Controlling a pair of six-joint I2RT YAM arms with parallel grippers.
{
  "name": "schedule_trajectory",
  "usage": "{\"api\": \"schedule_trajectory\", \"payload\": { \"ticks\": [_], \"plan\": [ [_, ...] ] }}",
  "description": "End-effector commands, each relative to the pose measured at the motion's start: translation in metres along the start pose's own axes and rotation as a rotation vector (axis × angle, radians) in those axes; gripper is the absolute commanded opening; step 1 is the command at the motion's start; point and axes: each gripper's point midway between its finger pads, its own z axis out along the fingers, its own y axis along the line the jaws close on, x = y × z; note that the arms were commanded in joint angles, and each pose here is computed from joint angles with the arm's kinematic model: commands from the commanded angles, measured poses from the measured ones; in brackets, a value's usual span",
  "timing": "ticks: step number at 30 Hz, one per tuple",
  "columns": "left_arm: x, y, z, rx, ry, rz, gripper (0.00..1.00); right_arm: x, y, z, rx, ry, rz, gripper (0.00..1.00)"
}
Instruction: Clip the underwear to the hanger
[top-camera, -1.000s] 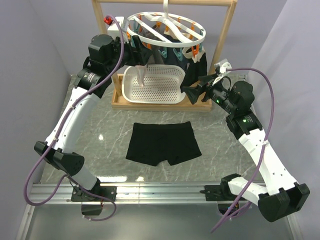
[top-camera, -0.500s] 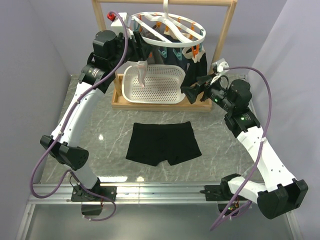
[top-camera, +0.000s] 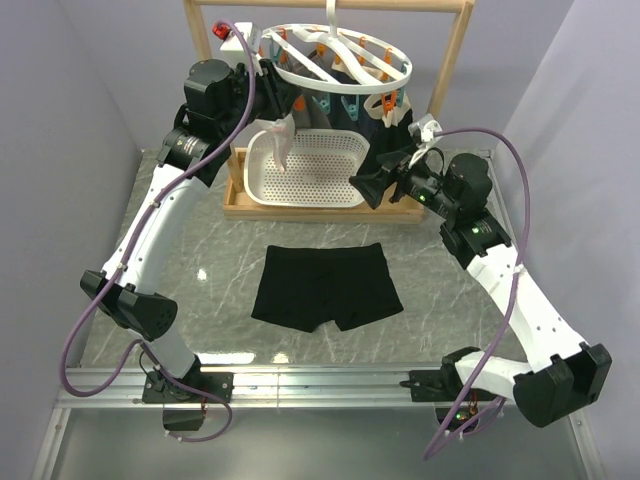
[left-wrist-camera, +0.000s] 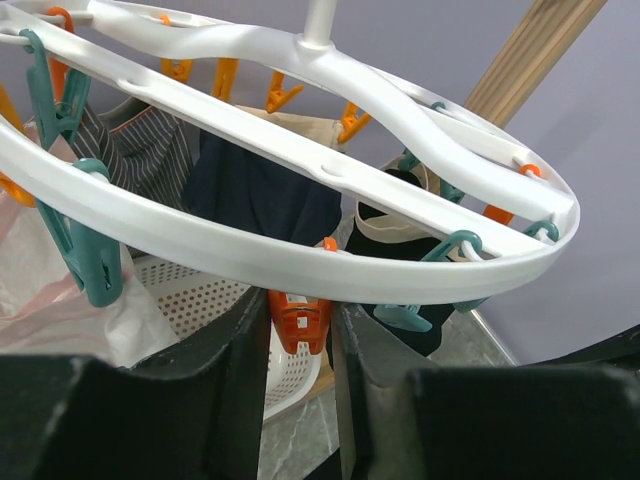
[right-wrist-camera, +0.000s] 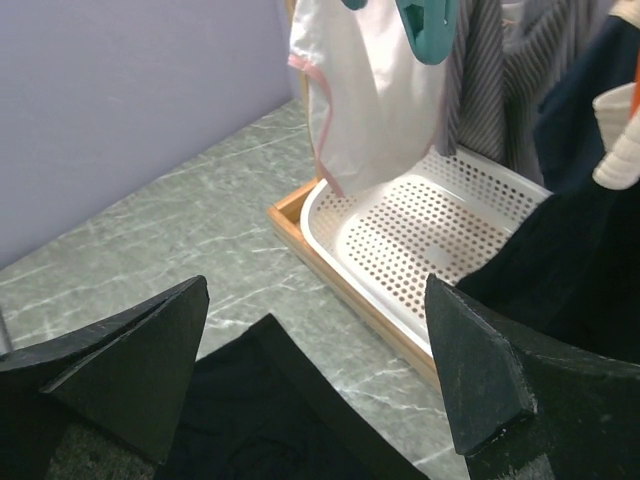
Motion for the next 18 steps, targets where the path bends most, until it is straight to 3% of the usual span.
{"api": "schedule_trajectory", "payload": {
  "ticks": [1, 6, 11, 18],
  "plan": [
    [-0.029, -0.012, -0.010, 0.032, -0.079, 0.008, 0.17, -0.038, 0.014, 0.003, -0.041, -0.096, -0.032, 0.95],
    [-0.025, -0.013, -0.011, 0.039, -0.070, -0.001, 0.00, -0.043, 0.025, 0.015, -0.058, -0.116, -0.024, 0.91],
    [-0.024, -0.015, -0.012, 0.044, -0.065, -0.012, 0.00, -0.050, 0.033, 0.024, -0.076, -0.141, -0.008, 0.83],
    [-0.016, -0.017, -0.012, 0.064, -0.043, -0.026, 0.00, -0.101, 0.062, 0.039, -0.185, -0.266, -0.059, 0.69]
  ]
}}
